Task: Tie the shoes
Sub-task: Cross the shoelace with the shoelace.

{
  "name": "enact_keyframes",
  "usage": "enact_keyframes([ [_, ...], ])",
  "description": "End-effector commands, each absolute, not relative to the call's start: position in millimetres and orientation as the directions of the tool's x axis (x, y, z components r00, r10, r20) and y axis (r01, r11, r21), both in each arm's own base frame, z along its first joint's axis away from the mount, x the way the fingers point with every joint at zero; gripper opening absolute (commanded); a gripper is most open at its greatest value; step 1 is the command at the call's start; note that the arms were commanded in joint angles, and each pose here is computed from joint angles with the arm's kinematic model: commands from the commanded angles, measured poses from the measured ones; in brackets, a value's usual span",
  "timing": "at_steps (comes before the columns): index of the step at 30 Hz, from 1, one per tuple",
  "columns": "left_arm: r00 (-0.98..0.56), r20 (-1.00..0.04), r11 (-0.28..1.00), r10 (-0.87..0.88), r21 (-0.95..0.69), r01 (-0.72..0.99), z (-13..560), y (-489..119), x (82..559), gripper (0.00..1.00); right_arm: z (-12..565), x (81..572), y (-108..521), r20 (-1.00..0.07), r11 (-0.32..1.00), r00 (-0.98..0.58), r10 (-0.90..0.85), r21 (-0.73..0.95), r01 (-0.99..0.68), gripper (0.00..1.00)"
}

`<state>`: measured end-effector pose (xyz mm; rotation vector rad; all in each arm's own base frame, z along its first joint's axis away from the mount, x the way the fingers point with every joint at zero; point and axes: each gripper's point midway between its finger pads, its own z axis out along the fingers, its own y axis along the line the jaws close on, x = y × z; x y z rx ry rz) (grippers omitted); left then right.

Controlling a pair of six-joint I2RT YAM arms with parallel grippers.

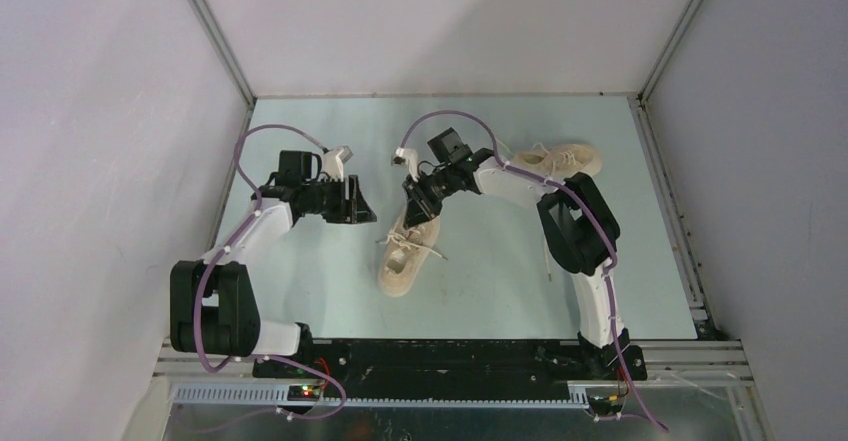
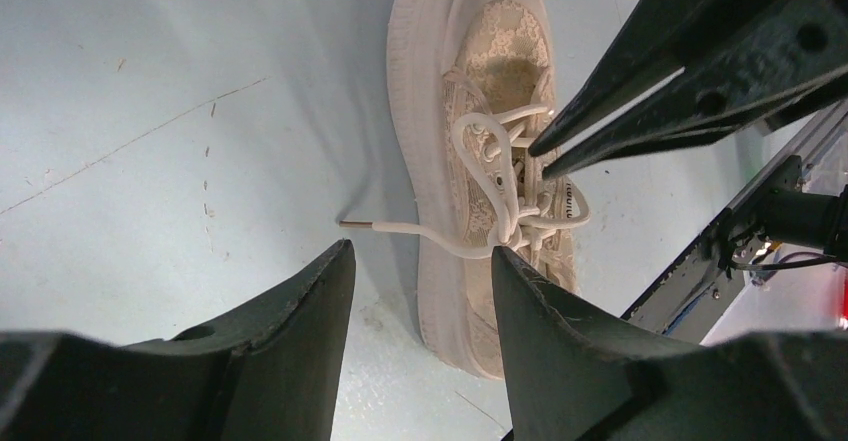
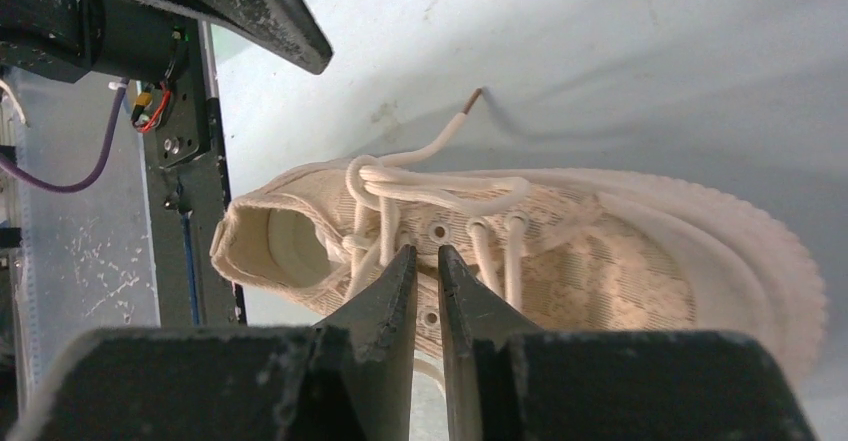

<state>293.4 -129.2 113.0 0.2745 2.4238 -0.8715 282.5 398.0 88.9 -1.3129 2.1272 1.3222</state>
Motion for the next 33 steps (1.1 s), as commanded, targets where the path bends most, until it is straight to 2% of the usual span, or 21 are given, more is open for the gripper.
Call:
enact_keyframes([
  [1, -0.809, -0.588, 0.771, -0.008, -0.518, 0.369, 121.0, -127.4, 296.0, 0.59, 101.3, 298.4, 405.1, -0.699, 0.147, -0.501, -0.511, 0.503, -0.852, 0.16],
  [16, -0.806, -0.592, 0.772, -0.008, -0.516, 0.371, 122.1, -127.3, 294.9, 0.59, 83.7, 281.1, 418.1, -0.688, 0.112, -0.435, -0.581, 0.462, -0.88, 0.17],
  [33, -0.807, -0.59, 0.771, -0.009, -0.518, 0.371, 120.1, -127.5, 294.3, 0.59, 104.4, 258.1, 418.9, -0.71, -0.006, -0.437, -0.552, 0.528, -0.849, 0.18],
])
